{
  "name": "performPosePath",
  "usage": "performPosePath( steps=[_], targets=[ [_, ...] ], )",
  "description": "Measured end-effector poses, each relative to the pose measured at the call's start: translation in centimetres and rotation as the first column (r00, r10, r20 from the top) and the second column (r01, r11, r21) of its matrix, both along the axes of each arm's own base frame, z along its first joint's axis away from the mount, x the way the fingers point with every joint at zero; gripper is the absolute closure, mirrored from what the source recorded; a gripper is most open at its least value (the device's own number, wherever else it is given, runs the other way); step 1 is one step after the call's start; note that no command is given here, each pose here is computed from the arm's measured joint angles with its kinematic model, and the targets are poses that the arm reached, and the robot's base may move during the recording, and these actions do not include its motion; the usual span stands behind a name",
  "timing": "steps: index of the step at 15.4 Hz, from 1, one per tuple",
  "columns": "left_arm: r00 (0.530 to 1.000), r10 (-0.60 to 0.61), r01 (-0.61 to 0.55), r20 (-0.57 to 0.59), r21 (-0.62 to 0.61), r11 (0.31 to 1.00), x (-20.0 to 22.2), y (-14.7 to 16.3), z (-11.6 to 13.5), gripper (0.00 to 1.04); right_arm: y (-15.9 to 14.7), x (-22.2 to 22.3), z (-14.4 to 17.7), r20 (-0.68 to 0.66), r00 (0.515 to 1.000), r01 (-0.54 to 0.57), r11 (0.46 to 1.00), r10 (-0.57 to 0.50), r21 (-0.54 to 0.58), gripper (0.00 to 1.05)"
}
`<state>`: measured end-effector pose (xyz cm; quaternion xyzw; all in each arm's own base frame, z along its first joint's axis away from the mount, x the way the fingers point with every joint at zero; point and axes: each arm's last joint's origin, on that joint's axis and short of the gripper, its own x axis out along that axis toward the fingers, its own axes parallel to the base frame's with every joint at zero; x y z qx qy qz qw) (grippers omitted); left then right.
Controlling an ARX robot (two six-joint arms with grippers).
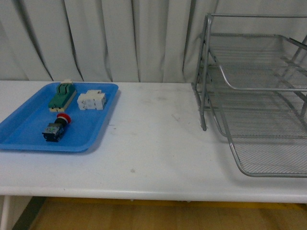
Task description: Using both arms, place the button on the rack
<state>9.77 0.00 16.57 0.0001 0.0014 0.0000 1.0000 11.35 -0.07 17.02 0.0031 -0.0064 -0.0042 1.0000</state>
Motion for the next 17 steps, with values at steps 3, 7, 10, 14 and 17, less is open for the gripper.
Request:
performPosePath(
  steps=[3, 7, 10, 14, 17],
  targets=[
    [1.000, 0.000, 0.000, 0.000, 0.000, 1.000, 0.0, 0.0, 0.0, 0.07, 0.0, -0.4, 0.0, 0.001, 1.000, 0.000, 1.000, 0.000, 0.000, 1.03],
    [1.000, 0.000, 0.000, 0.000, 0.000, 1.000, 0.0, 0.0, 0.0, 0.07, 0.0, -1.6, -0.1, 0.013, 1.000, -0.003, 1.000, 0.003, -0.001, 1.03],
    [1.000, 0.000, 0.000, -0.001, 0.000, 1.000, 0.0, 0.0, 0.0, 0.07, 0.0, -1.6, -0.3, -0.008, 1.000, -0.003, 1.000, 0.003, -0.003, 0.88],
    [0.966, 0.116, -0.099, -0.231, 0.084, 0.991, 2.0, -0.7, 0.5, 0.07, 0.0, -1.6, -0.3, -0.008, 1.000, -0.003, 1.000, 0.003, -0.003, 0.46],
    [0.928, 0.059, -0.035, -0.367, 0.071, 0.997, 8.3, -1.0, 1.3, 0.07, 0.0, -1.6, -0.3, -0.009, 1.000, -0.003, 1.000, 0.003, -0.003, 0.08]
  ],
)
